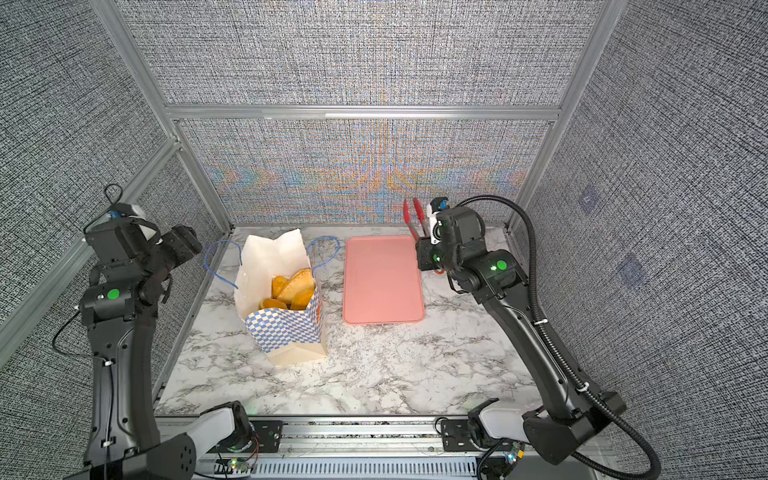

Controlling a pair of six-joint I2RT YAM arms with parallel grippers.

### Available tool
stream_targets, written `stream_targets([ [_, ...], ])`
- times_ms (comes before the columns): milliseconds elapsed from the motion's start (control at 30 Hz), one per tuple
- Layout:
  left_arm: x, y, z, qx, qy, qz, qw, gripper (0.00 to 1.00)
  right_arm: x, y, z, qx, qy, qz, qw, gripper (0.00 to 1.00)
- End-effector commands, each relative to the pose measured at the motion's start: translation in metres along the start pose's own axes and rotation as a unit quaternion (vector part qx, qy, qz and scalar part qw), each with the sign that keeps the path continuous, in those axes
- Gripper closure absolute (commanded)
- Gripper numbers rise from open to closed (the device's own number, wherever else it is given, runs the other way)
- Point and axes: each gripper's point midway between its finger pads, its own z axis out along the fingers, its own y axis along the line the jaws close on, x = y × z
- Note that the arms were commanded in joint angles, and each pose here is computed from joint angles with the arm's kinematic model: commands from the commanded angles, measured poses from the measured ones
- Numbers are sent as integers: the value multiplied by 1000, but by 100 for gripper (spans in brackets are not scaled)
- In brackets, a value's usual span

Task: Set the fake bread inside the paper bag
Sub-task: 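Release the bag with the left gripper while the right withdraws the tongs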

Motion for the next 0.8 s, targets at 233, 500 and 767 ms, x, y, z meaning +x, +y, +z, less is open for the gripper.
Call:
stream_targets([
  [233, 46, 64, 65, -54, 21, -101, 993, 21, 57, -97, 59, 74, 59, 122, 988, 61],
  [500, 105, 94, 83, -81, 21, -106, 991, 21, 108, -129, 100, 115, 142, 119, 976, 62],
  [767, 132, 97, 98, -76, 59, -63, 993, 20, 143, -138, 131, 124, 201, 90, 967, 62],
])
